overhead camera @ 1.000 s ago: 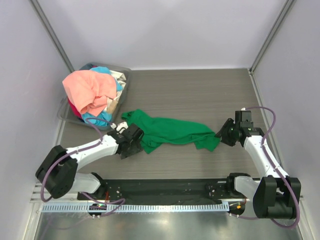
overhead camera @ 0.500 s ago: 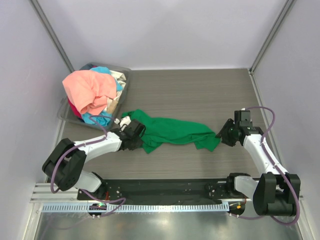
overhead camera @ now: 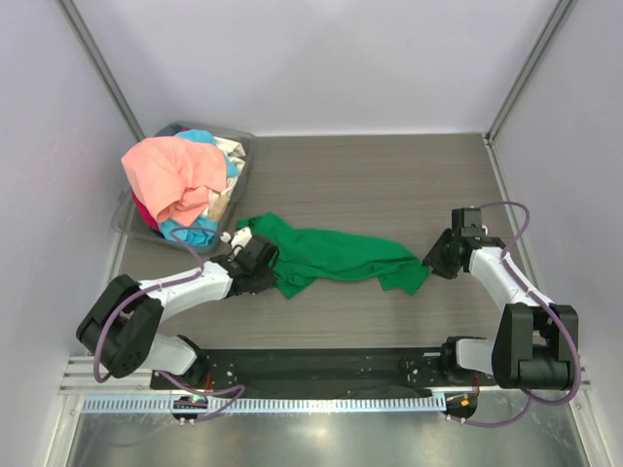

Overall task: Fold and stack the t-shirts
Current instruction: Flatten the tshirt out

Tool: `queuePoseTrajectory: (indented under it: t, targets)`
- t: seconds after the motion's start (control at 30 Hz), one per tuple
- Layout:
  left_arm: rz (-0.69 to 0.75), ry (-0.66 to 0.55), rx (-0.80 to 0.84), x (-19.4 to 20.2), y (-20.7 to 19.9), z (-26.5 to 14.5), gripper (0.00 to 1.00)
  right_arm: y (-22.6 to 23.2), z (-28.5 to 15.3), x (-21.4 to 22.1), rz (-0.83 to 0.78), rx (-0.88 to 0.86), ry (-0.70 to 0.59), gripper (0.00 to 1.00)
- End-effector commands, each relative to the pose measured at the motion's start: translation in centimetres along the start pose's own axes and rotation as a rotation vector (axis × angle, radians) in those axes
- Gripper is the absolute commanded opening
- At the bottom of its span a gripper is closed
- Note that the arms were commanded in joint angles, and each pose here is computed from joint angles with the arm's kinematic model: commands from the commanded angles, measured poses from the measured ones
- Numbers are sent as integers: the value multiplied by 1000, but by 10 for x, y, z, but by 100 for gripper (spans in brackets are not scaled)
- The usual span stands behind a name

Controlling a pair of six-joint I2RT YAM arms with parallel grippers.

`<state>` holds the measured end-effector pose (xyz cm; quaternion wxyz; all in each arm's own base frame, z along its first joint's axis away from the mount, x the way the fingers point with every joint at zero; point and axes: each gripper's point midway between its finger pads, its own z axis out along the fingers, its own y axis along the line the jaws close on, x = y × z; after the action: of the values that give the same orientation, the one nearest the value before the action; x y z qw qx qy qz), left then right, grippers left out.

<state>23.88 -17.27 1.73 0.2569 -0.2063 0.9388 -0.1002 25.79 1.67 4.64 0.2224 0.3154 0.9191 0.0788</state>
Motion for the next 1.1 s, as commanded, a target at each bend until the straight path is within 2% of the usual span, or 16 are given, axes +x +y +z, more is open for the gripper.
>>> queuePoseTrajectory:
  t: [0.0, 0.13, 0.47, 0.63, 0.83, 1.07]
  targets:
    - [21, 40, -61, 15, 24, 6, 0, 17, -2, -29, -14, -40, -90, 39]
    - [23, 43, -63, 16, 24, 8, 0, 16, 3, -28, -20, -35, -84, 34]
    - [18, 44, -53, 15, 21, 7, 0, 16, 5, -21, -17, -57, -74, 31]
    - [13, 39, -48, 13, 21, 3, 0, 13, 5, -16, -15, -54, -68, 31]
    - [17, 32, -54, 12, 23, 0, 0, 5, 8, -8, -17, -36, -60, 36]
    - [15, 36, -58, 13, 23, 2, 0, 12, 4, -8, -10, -69, -60, 33]
